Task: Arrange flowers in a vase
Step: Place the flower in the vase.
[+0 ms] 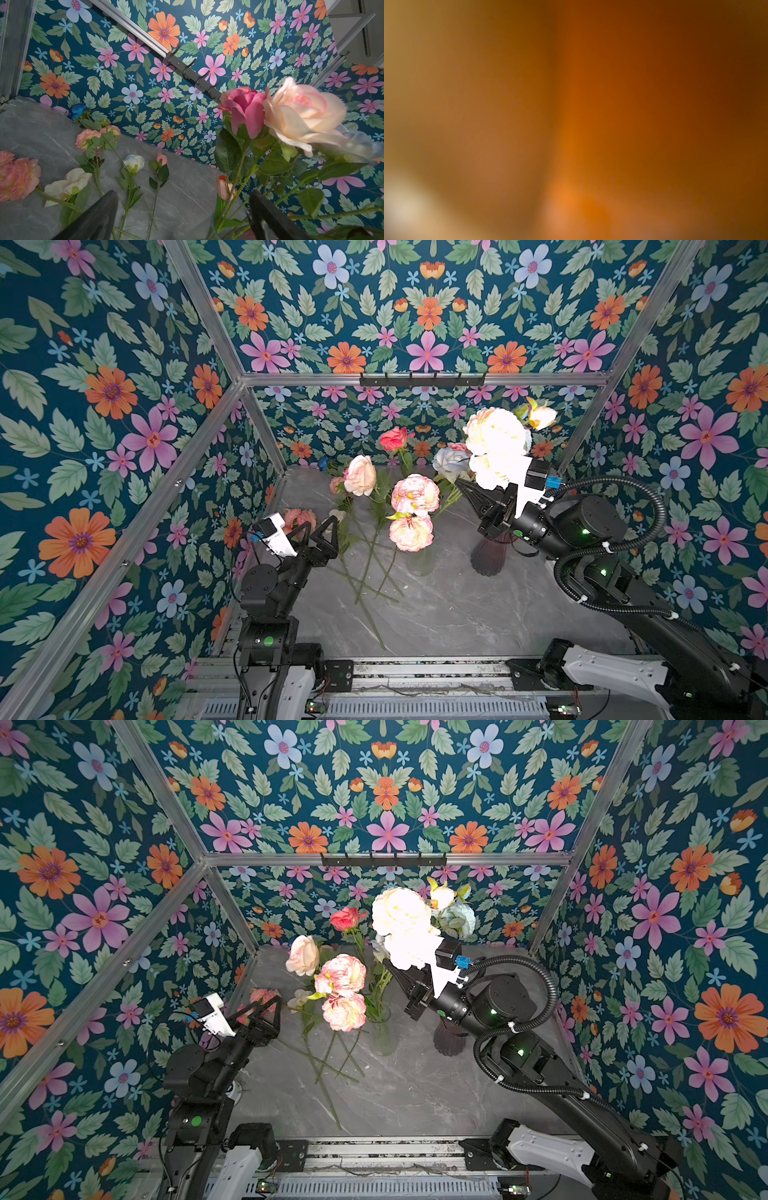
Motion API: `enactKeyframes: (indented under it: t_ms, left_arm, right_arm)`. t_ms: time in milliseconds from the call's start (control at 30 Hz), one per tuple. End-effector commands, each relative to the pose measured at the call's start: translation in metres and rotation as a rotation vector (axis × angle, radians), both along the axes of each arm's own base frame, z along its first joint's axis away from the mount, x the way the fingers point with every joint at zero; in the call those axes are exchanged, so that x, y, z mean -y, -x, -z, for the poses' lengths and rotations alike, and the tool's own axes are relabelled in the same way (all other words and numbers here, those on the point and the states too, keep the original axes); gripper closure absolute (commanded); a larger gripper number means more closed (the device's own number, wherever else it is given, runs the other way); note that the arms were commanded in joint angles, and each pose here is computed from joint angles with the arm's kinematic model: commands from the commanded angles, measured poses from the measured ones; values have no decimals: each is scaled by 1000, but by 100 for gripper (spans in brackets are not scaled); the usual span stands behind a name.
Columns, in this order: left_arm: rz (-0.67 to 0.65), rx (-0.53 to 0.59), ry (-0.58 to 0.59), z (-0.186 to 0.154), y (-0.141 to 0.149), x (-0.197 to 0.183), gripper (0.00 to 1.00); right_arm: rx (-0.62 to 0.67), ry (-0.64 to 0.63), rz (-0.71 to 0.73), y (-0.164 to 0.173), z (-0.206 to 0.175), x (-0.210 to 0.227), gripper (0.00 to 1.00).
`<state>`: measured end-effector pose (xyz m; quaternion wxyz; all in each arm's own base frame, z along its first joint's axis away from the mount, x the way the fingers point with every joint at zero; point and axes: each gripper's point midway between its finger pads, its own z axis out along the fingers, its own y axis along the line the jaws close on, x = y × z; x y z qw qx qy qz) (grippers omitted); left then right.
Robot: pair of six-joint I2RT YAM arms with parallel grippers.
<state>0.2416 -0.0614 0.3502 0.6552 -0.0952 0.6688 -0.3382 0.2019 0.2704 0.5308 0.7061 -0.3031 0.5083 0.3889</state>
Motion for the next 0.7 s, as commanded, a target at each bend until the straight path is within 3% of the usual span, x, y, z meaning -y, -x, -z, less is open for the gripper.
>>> enactKeyframes:
  t_ms: [0,667]
  left_arm:
    - [20,19,-11,-3,1,3,1]
    - [118,-33,-8,24,-5,19,1]
  right_arm:
    - [-12,-30,-22,1,-1,-2,100]
    - [-351,123,63,-34,173,-15,100]
